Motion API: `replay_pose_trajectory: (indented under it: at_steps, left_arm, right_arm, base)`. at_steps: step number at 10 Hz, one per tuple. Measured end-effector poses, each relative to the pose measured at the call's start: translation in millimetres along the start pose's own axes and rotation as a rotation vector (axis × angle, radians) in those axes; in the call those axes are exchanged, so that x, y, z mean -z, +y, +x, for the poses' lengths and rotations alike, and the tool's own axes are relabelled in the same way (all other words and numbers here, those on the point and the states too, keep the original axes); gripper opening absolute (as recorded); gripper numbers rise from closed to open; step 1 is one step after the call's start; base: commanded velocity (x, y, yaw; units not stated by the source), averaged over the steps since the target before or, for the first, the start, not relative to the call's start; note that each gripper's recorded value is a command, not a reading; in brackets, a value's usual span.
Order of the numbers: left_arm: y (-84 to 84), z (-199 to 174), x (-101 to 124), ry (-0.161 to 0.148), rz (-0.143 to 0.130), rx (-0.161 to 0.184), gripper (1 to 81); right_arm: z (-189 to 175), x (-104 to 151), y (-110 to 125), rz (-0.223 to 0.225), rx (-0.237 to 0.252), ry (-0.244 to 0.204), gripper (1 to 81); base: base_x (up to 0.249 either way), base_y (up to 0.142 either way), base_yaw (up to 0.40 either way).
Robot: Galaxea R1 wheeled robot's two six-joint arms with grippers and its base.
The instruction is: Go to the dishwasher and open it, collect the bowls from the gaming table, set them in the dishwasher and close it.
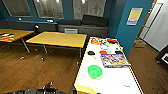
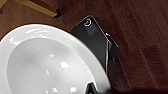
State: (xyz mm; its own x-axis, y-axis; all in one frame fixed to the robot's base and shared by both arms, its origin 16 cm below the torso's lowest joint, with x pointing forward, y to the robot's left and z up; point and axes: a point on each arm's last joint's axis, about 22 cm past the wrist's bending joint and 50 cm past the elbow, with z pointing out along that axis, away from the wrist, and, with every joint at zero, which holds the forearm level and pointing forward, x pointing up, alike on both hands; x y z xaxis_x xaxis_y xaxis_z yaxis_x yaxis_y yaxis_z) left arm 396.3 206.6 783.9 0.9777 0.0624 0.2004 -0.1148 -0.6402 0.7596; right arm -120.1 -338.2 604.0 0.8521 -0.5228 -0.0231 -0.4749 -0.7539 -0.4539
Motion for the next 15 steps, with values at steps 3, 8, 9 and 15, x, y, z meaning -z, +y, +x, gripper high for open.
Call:
replay_pose_trajectory:
  at_steps: [3, 8, 9, 15]
  left_arm:
    - [-7.2, 46.6, -23.1, 0.02, 0.018, 0.104, 81.1]
    - [-5.0, 136.4, -39.2, 0.071, 0.068, 0.174, 81.1]
    - [0.7, 145.8, -49.7, 0.073, 0.068, 0.175, 81.1]
    - [51.1, 158.9, -143.0, 0.027, 0.057, 0.093, 81.1]
  right_arm:
    - [17.0, -7.5, -6.1, 0.011, 0.007, 0.023, 1.0]
    - [35.7, -19.2, -11.6, 0.014, -0.003, 0.043, 1.0]
    - [40.6, -21.4, -12.0, 0.014, -0.002, 0.051, 1.0]
    - [41.9, -30.3, -13.4, 0.012, -0.004, 0.037, 1.0]
  base:
    - [0.0, 0.0, 0.0]
    - [0.0, 0.0, 0.0]
    - [0.0, 0.0, 0.0]
    - [0.0, 0.0, 0.0]
